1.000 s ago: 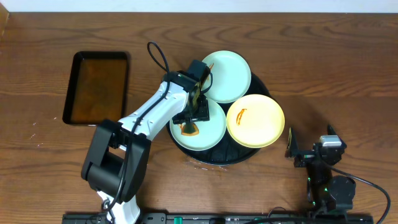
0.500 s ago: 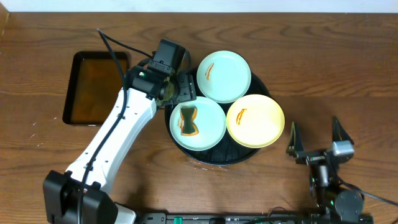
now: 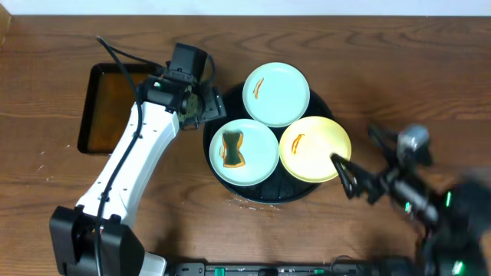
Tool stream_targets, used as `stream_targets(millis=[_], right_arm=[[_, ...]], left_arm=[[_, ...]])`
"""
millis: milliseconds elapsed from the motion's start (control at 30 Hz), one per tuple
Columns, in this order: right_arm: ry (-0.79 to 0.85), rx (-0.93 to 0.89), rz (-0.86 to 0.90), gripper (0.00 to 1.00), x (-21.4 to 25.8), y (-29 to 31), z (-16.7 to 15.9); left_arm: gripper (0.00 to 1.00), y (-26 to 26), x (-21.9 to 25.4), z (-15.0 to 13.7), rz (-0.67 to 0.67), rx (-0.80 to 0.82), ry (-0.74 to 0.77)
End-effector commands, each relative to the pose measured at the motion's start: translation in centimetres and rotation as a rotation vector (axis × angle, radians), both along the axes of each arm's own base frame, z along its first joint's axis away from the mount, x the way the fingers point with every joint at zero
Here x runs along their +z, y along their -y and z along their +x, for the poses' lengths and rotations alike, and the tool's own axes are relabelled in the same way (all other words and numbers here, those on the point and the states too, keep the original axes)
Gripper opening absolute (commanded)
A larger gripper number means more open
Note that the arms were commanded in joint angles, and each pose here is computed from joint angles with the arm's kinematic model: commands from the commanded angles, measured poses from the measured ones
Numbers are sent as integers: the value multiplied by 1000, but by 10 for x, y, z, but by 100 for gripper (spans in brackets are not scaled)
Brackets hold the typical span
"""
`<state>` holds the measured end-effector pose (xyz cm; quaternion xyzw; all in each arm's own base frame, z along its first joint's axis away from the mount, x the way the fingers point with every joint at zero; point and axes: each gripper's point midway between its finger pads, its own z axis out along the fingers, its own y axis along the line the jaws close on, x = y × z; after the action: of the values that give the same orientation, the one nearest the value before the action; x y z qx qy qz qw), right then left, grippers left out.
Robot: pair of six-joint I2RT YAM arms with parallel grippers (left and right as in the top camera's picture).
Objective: Clean dirty plates on tray and stack at the side
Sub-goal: 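Reach the right gripper to the green plate rim and grip it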
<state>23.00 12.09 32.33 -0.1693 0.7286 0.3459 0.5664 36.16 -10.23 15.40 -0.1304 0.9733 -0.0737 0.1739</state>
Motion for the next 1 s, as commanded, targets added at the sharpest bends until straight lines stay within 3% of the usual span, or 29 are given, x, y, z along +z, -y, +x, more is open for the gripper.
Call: stream_targets(millis=[0, 100, 200, 300, 333, 367, 400, 433, 467, 567, 633, 733, 767, 967], right_arm=[[-180, 293, -95, 99, 19, -30, 17], [-385, 387, -90, 99, 14, -50, 39], [-464, 583, 51, 99, 23, -76, 47], [-506, 659, 112, 99, 13, -90, 62], [-553, 609, 94, 96, 2, -90, 71], [-684, 433, 34, 93, -27, -86, 91], [-770, 273, -40, 77, -54, -78, 104], [-843, -14, -214, 58, -98, -58, 124], [-867, -136, -293, 54, -115, -51, 128], [-880, -176, -446, 51, -151, -77, 125], [-903, -214, -473, 40, -169, -87, 129], [-944, -384, -550, 45, -203, -77, 137], [-956, -370, -575, 54, -216, -82, 138], [-977, -301, -596, 61, -244, -98, 141]], left_arm=[[80, -1, 2, 2, 0, 19, 8], [80, -4, -2, -9, 13, 19, -40], [80, -6, -6, -16, 22, 19, -71], [80, -7, -6, -17, 23, 19, -75], [80, -7, -6, -17, 23, 19, -75], [81, -7, -6, -17, 23, 19, -74], [80, -7, -6, -17, 23, 19, -74], [81, -7, -7, -17, 23, 19, -75], [80, -7, -6, -17, 23, 19, -74], [81, -6, -6, -17, 22, 18, -72], [80, -6, -6, -16, 22, 18, -70], [81, -6, -6, -16, 22, 18, -71], [81, -6, -6, -16, 23, 18, -71], [81, -6, -6, -16, 23, 18, -71]])
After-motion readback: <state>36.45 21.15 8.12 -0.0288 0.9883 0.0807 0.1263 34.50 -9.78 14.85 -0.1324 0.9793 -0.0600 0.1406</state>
